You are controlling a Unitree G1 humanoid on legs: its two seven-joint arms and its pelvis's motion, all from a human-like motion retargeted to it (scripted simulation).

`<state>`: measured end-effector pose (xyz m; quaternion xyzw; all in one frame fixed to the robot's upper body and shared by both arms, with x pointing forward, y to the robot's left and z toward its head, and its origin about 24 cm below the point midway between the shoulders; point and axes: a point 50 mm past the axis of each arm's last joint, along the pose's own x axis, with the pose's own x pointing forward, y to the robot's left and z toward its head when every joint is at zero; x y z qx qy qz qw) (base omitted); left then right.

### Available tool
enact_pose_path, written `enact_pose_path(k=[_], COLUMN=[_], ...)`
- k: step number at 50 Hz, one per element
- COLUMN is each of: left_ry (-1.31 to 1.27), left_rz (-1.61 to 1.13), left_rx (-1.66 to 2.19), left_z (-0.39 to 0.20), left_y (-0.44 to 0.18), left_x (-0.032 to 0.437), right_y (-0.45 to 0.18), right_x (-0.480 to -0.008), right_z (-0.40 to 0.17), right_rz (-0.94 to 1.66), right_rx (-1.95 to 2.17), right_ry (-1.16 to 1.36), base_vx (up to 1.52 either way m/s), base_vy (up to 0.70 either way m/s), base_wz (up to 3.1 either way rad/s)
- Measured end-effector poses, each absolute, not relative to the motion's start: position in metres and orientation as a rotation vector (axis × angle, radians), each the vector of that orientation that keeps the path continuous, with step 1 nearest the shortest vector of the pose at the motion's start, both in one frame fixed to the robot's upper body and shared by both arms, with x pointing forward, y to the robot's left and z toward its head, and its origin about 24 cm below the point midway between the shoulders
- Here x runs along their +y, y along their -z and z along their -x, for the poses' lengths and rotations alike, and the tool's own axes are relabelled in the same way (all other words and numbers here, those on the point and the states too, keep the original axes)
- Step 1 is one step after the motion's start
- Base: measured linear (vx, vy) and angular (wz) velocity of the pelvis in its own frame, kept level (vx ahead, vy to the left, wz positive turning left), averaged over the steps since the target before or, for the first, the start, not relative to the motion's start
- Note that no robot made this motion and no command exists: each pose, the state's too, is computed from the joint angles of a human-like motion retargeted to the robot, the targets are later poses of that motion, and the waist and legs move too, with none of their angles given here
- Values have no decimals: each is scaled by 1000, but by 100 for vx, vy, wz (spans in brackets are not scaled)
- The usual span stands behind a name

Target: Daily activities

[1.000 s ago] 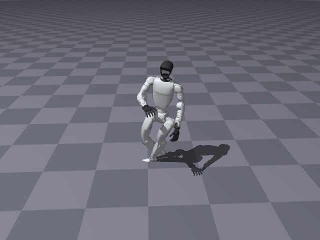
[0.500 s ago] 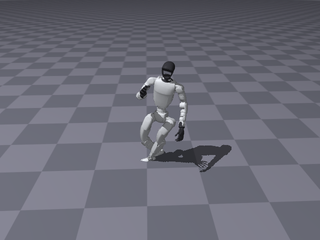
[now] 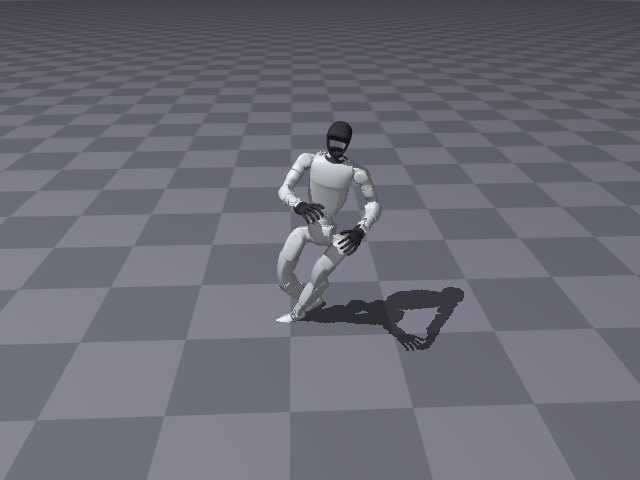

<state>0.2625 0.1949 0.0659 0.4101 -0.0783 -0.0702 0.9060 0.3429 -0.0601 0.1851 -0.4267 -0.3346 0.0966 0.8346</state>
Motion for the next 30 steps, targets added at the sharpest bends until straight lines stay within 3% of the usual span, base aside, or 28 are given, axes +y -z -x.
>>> enact_pose_path(k=[8, 17, 22, 30], left_ry=[50, 18, 18, 58], left_rz=[-863, -783, -731, -678], left_rx=[274, 722, 736, 463], left_z=[-210, -138, -144, -200], left_y=[10, 81, 89, 56], left_x=[252, 285, 278, 246], right_y=[-267, -337, -315, -209], right_x=[-76, -95, -108, -110], right_z=[-334, -275, -271, -326], right_rz=[792, 475, 356, 347], right_rx=[-990, -1363, -1292, -714], right_ry=[-38, 136, 156, 42], base_vx=[0, 0, 0, 0], base_vy=[0, 0, 0, 0], base_wz=[0, 0, 0, 0])
